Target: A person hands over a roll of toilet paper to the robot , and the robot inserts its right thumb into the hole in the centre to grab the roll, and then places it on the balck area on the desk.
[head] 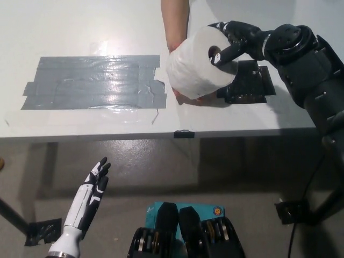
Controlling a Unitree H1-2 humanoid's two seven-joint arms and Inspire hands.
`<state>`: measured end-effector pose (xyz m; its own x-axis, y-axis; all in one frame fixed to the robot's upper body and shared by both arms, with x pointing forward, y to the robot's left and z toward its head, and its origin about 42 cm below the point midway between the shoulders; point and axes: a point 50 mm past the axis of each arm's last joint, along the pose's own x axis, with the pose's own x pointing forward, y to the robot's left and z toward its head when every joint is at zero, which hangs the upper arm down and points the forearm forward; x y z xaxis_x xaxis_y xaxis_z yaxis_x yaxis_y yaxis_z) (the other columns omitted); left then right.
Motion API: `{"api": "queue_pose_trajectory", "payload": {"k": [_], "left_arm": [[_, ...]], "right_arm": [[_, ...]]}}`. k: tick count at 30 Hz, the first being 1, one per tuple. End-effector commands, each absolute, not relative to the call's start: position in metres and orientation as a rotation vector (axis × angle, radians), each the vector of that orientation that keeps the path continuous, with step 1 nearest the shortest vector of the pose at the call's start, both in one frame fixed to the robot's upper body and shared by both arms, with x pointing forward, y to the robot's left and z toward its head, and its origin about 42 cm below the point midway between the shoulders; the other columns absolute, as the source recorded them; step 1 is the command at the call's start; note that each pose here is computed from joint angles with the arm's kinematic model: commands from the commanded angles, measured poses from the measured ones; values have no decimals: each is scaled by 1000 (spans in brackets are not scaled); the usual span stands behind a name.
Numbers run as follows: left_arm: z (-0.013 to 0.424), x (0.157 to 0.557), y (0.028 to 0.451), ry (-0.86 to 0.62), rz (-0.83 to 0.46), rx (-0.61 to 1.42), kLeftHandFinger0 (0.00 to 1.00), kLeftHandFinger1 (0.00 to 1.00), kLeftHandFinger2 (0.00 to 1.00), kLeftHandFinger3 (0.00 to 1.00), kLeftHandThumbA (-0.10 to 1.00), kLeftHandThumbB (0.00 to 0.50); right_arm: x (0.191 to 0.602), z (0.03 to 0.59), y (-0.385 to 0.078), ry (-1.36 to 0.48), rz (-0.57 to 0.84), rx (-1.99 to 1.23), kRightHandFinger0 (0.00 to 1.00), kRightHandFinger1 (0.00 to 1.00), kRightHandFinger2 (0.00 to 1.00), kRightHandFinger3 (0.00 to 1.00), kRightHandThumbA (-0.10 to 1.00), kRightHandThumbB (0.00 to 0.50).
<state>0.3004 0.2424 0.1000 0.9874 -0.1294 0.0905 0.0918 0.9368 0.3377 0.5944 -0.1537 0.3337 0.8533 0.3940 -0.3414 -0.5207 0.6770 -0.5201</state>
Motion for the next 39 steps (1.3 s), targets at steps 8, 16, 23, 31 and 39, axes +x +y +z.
{"api": "queue_pose_trajectory", "payload": {"k": [8,16,23,31,39], "left_arm": [[111,302,238,-161,-143,350,1000,1000,1000,1000,1000,214],[114,302,233,-159,-167,365,1000,1000,1000,1000,1000,203],[114,302,230,-167,-183,373,1000,1000,1000,1000,1000,216],[114,304,227,-191,-193,371,1000,1000,1000,1000,968,206],[116,306,226,-201,-194,382,1000,1000,1000,1000,967,204]], "right_arm": [[598,357,-136,166,483,-744,1000,1000,1000,1000,770,433],[597,347,-131,172,453,-817,1000,1000,1000,1000,715,420],[597,346,-126,163,445,-884,1000,1000,1000,1000,687,409],[594,336,-110,116,373,-950,802,964,1000,1000,389,315],[586,307,-101,-10,258,-1037,76,370,662,583,-100,213]]}}
